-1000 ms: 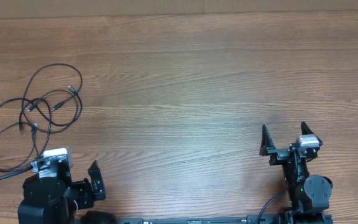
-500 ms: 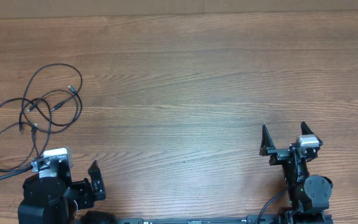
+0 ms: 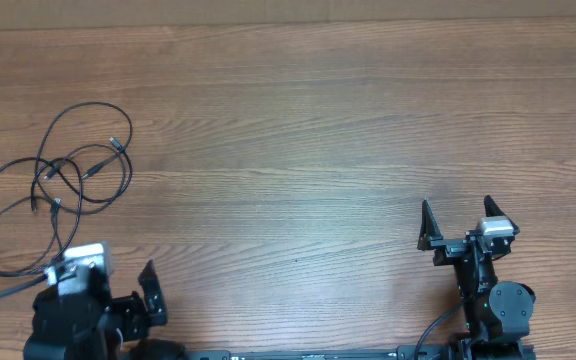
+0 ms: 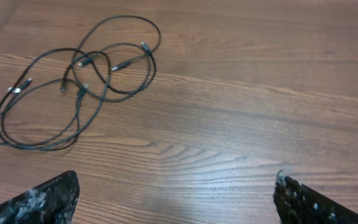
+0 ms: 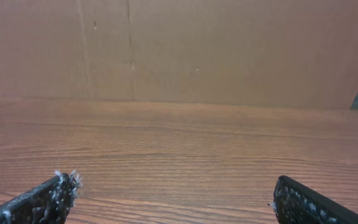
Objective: Untangle cables
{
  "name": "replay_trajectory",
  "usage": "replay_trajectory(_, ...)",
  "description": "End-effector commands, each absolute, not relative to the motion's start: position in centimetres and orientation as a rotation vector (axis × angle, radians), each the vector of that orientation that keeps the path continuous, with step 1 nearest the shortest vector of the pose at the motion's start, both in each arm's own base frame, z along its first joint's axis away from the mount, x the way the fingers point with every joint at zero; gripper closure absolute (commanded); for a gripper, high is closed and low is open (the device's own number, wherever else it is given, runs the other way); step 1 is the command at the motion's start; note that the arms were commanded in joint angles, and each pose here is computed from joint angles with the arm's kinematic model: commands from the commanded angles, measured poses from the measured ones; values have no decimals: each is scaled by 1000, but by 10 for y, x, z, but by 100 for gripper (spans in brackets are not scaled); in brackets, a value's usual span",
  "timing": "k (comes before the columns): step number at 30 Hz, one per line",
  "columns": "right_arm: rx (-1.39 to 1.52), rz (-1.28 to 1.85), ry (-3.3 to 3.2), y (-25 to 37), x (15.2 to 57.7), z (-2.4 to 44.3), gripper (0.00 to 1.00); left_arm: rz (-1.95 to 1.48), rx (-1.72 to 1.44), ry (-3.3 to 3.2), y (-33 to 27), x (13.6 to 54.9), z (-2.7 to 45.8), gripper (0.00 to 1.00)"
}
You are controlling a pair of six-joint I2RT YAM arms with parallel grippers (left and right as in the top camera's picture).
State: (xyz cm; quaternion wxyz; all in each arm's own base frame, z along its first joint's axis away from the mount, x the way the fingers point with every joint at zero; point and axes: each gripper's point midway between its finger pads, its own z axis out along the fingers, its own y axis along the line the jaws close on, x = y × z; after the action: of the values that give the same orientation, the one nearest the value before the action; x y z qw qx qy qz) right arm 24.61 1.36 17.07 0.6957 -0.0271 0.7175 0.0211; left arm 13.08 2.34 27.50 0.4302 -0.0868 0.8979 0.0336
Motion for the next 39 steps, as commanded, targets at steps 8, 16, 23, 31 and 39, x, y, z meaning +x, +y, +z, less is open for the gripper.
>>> replay_trajectory(8,-65,44,1593,13,246,170,0,107,-355,2175,35,132,268,0)
replay_trajectory(16,-65,44,1593,13,246,170,0,64,-350,2077,32,160,225,1)
replay_trajectory(23,-65,44,1594,13,246,170,0,-35,-301,1996,18,187,190,0)
replay_trajectory(31,-65,44,1594,13,246,170,0,-74,-290,1835,16,210,180,1)
replay_trajectory(39,-65,44,1594,13,246,170,0,-122,-262,1704,10,227,185,0)
